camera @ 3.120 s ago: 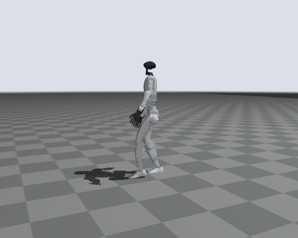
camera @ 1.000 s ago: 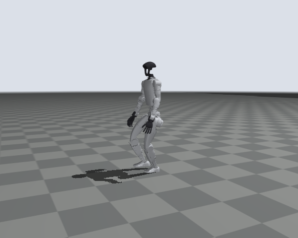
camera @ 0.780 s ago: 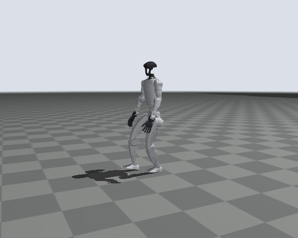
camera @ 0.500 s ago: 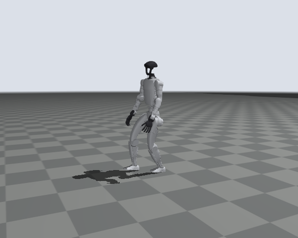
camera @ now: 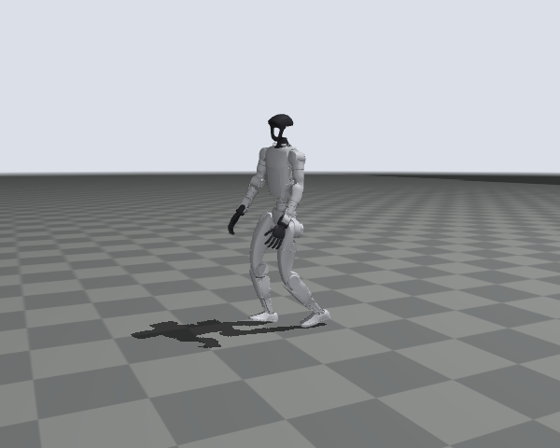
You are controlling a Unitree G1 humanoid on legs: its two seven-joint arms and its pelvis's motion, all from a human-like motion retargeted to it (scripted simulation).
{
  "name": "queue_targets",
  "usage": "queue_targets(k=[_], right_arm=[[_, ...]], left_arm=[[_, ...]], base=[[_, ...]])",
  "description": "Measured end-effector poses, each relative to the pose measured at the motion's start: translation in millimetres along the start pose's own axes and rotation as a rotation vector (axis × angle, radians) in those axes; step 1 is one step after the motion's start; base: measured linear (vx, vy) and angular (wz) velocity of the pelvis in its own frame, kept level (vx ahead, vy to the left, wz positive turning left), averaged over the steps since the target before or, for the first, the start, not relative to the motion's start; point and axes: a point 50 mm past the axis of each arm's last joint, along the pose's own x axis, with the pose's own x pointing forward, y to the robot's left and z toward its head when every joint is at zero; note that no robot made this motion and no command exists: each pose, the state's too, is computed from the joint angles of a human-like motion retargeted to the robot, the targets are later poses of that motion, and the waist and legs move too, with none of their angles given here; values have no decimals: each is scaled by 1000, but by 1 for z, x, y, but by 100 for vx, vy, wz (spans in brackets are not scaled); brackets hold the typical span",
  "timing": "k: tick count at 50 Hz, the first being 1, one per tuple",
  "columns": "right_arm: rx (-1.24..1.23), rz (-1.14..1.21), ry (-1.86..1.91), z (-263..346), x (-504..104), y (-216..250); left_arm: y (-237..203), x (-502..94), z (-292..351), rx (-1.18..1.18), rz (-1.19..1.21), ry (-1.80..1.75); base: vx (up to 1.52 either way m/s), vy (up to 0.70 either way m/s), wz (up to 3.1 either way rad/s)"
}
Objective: Walk
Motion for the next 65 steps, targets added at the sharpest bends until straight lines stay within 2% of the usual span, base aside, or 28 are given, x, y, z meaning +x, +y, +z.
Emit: queue_targets(k=[17, 35, 48, 65], right_arm=[[1, -7, 37, -11, -2, -4], [2, 135, 26, -9, -7, 30], [104, 197, 99, -23, -14, 49], [217, 127, 0, 4, -5, 28]], left_arm=[[-9, -2, -1, -58, -40, 15], [-3, -12, -44, -208, -13, 181], [2, -19, -64, -380, 17, 241], [25, -7, -39, -261, 53, 173]], base=[[20, -8, 17], [29, 2, -2], [39, 14, -7], [34, 8, -2]])
